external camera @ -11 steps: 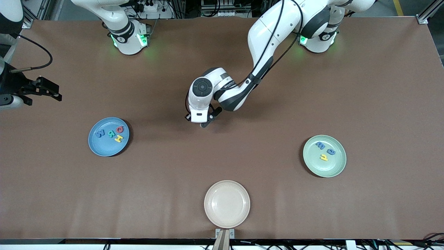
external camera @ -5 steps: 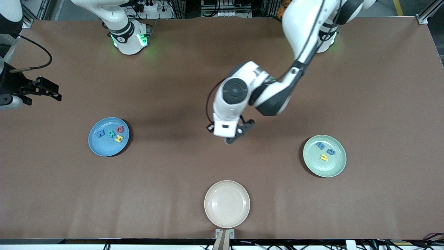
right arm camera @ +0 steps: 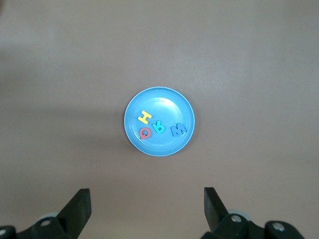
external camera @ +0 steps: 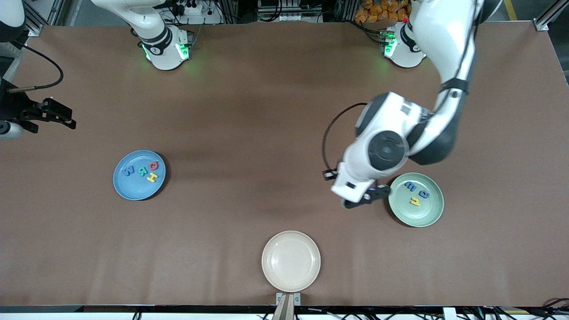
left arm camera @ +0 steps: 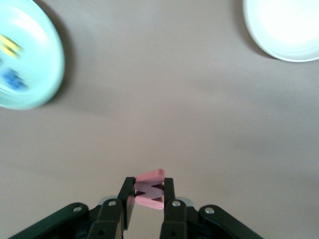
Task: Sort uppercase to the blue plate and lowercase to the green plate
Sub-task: 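Carry pink W to the green plate with the left gripper, then open the left gripper over the green plate and raise it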
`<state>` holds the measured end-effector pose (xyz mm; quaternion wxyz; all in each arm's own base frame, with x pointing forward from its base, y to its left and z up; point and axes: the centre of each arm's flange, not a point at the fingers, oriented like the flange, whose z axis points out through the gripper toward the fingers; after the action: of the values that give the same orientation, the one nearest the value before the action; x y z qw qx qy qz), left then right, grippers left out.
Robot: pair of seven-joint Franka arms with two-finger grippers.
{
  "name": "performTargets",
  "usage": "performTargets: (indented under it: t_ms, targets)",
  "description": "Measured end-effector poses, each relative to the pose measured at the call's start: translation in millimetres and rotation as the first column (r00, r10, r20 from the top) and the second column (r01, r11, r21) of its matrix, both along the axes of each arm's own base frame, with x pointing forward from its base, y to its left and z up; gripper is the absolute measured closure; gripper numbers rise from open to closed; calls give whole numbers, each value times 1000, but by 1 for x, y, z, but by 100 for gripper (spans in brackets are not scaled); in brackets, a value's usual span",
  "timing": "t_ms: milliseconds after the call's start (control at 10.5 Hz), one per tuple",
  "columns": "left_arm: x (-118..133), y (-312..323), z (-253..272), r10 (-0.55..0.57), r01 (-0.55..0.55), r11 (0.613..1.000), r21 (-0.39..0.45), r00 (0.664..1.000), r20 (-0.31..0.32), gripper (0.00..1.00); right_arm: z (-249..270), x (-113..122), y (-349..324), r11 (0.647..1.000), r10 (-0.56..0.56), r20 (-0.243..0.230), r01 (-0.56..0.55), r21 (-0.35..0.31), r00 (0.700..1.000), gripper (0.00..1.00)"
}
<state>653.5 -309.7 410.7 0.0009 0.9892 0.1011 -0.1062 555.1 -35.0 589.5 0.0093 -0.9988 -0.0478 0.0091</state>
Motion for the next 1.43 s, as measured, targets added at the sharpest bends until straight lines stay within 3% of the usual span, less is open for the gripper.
performTargets:
  t_ms: [190,571,856,1142,1427]
  targets:
    - [17,79,3,-98,99,995,23,994,-53,73,-1,-2,0,1000,0,-21,0,1,1000,0]
    - [37,188,-51,-91,100,993,61,986,-139,73,-2,-4,2,1000,3,-36,-3,3,999,0]
    - [47,200,-115,-83,91,992,90,992,-91,73,-1,-3,1,1000,2,-29,-2,2,1000,0]
    - [54,211,-141,-70,76,992,100,996,-59,72,-1,-3,2,1000,3,-28,-3,2,1000,0]
    - [58,208,-133,-75,77,992,98,997,-25,39,-1,-3,2,1000,3,-28,-3,2,1000,0]
